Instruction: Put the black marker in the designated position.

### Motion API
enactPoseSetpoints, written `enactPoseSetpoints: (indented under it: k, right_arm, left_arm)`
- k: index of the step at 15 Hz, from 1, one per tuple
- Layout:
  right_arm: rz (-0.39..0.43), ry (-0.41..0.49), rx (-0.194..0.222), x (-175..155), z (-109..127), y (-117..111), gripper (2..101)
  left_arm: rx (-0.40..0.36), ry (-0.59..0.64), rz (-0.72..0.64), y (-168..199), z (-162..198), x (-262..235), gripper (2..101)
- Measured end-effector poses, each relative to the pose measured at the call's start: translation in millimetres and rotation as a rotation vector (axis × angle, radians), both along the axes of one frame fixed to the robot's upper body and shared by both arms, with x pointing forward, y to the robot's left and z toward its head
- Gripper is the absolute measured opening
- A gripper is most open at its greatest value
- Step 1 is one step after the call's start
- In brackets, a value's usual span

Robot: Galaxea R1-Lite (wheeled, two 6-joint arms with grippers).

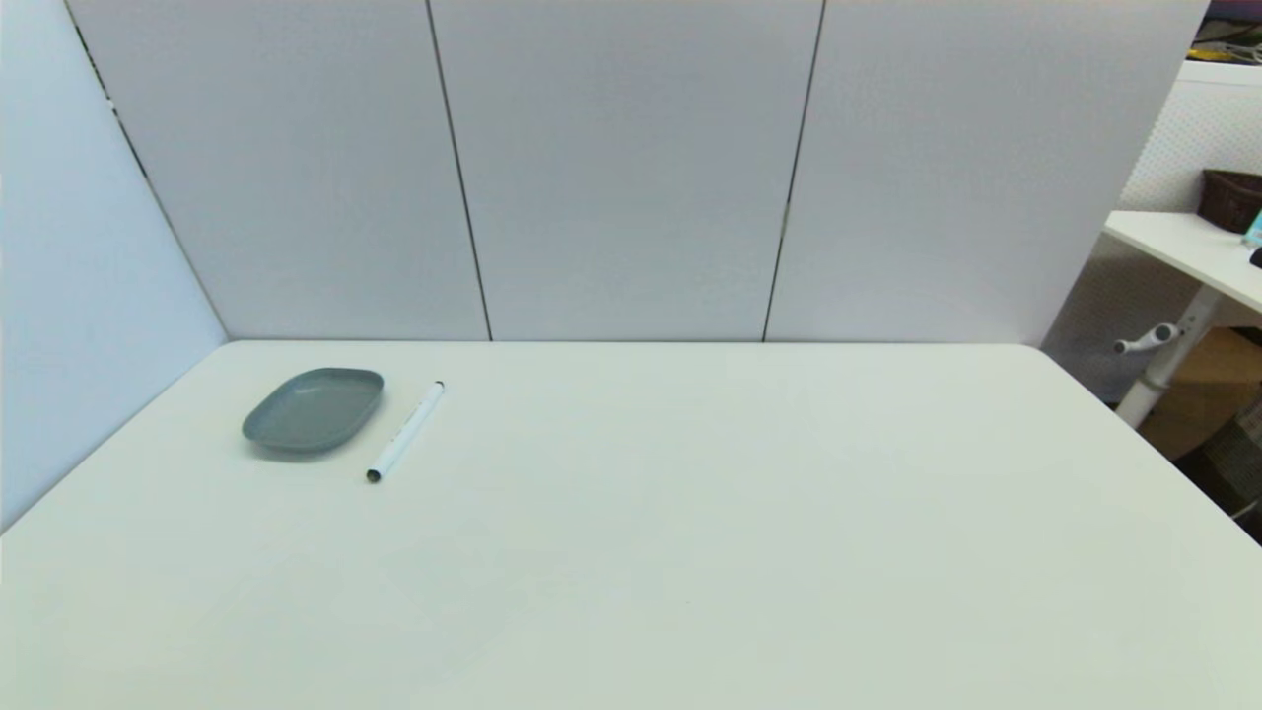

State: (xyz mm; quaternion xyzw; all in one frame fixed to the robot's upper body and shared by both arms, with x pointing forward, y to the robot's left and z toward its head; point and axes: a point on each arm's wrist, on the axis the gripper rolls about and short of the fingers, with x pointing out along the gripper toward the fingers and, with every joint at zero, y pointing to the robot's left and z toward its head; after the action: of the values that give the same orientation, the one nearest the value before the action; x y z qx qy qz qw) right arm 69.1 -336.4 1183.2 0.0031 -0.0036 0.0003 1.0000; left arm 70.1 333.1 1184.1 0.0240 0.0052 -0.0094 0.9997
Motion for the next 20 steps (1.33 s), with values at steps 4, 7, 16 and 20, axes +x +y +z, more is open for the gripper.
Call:
enactPoseSetpoints:
  k: [4,7,16,20]
  right_arm:
    - [0.0,0.0,0.0,0.0,0.0,0.0,98.0]
    - [0.0,0.0,0.0,0.0,0.0,0.0,98.0]
    - [0.0,0.0,0.0,0.0,0.0,0.0,98.0]
    - [0.0,0.0,0.0,0.0,0.0,0.0,98.0]
  left_arm:
    - [-0.004,-0.012,0.002,0.1,-1.3,-1.0,97.1]
    - [-0.004,-0.013,0.002,0.1,-1.6,-1.2,97.3]
    - [-0.004,-0.014,0.002,0.1,-1.6,-1.2,97.7]
    - [-0.004,-0.014,0.001,0.0,-1.6,-1.2,97.8]
